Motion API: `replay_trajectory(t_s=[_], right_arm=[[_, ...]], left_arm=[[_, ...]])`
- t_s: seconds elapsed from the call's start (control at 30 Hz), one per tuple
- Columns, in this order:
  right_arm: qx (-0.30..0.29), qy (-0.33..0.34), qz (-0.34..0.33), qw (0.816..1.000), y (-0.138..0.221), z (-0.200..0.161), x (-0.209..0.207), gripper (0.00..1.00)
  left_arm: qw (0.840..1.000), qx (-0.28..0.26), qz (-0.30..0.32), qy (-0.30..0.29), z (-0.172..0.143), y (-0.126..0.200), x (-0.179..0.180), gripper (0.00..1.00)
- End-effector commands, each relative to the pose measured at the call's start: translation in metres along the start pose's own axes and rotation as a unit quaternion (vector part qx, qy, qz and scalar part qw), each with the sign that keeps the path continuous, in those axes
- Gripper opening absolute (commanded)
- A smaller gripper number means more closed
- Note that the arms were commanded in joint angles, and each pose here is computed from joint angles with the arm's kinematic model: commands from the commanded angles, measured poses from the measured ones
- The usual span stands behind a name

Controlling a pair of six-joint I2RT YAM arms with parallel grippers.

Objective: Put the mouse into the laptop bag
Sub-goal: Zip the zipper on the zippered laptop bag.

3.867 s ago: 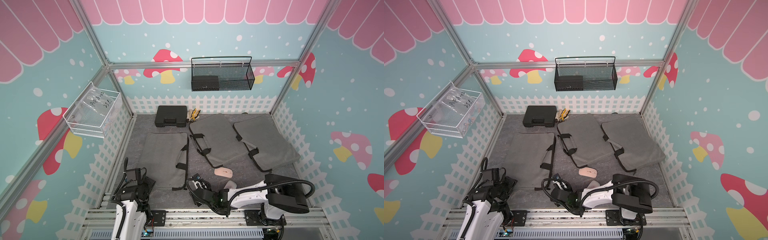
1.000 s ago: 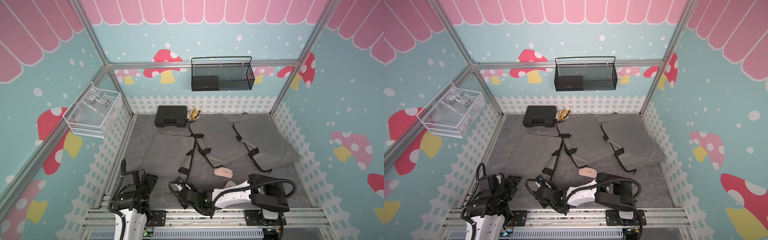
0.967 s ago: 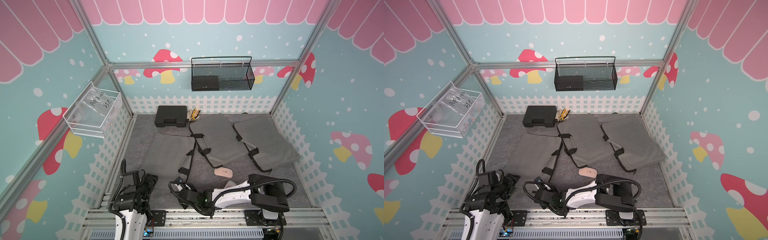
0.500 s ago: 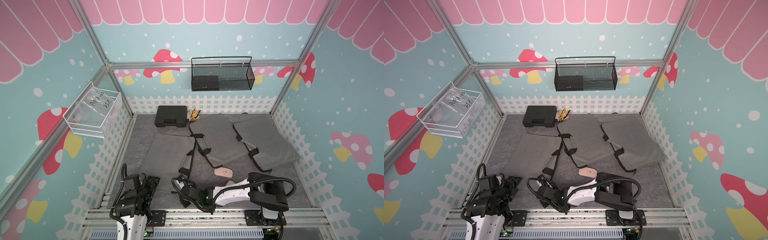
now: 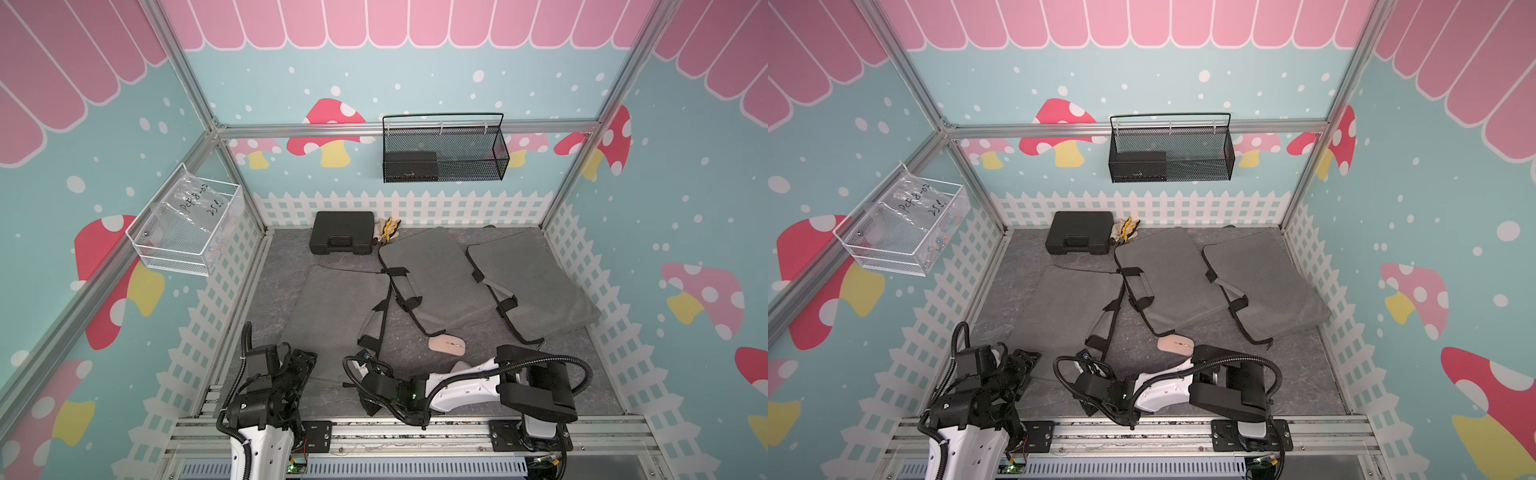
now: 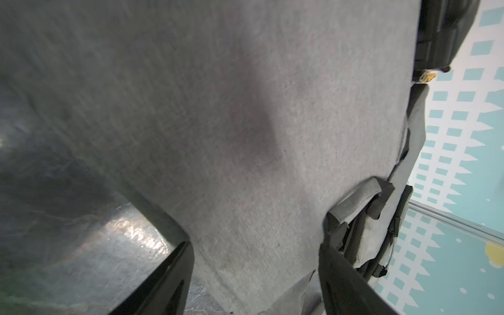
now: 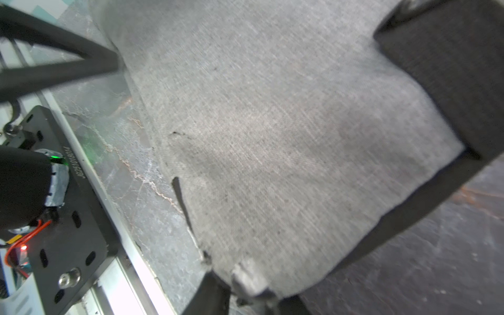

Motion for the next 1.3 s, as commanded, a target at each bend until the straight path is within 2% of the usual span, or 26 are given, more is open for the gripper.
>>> replay_trajectory(t_s=[0.0,0.1,0.17,0.4,0.57,0.73,1.0,1.27], right_arm=[[-0.003,0.009,-0.028,1.0,0.003,-0.009,-0.01,0.32],[-0.007,0.03,-0.027,0.999,0.005,-0.015,-0.008,0.48],[-0.006,0.038,-0.028,0.999,0.006,-0.02,-0.009,0.54],[-0.03,0.059,-0.021,0.998,0.016,-0.022,-0.01,0.55],[-0.042,0.07,-0.013,0.997,0.017,-0.022,0.001,0.5],[-0.036,0.061,-0.016,0.997,0.005,-0.024,0.006,0.49],[-0.026,0.027,-0.014,0.999,-0.006,-0.024,0.014,0.34],[-0.032,0.009,-0.013,0.999,-0.005,-0.018,0.018,0.26]], left_arm=[[0.999,0.004,0.031,0.008,-0.01,0.018,0.012,0.76],[1.0,-0.009,0.022,0.007,-0.009,0.023,0.01,0.77],[1.0,-0.008,0.023,0.007,-0.01,0.022,0.011,0.77],[1.0,0.002,0.027,0.011,-0.011,0.016,0.014,0.77],[1.0,-0.001,0.026,0.015,-0.009,0.013,0.013,0.77],[0.999,0.012,0.031,0.019,-0.009,0.001,0.016,0.77],[0.999,0.016,0.033,0.024,-0.008,-0.01,0.02,0.77],[0.999,0.018,0.037,0.028,-0.008,-0.016,0.024,0.77]])
Point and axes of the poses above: each gripper's point midway between its finger pads, its own y axis back along the fingers, its own x axis along the line the jaws close on, z = x × y, the point moved 2 cm from there along y, back along the fingers
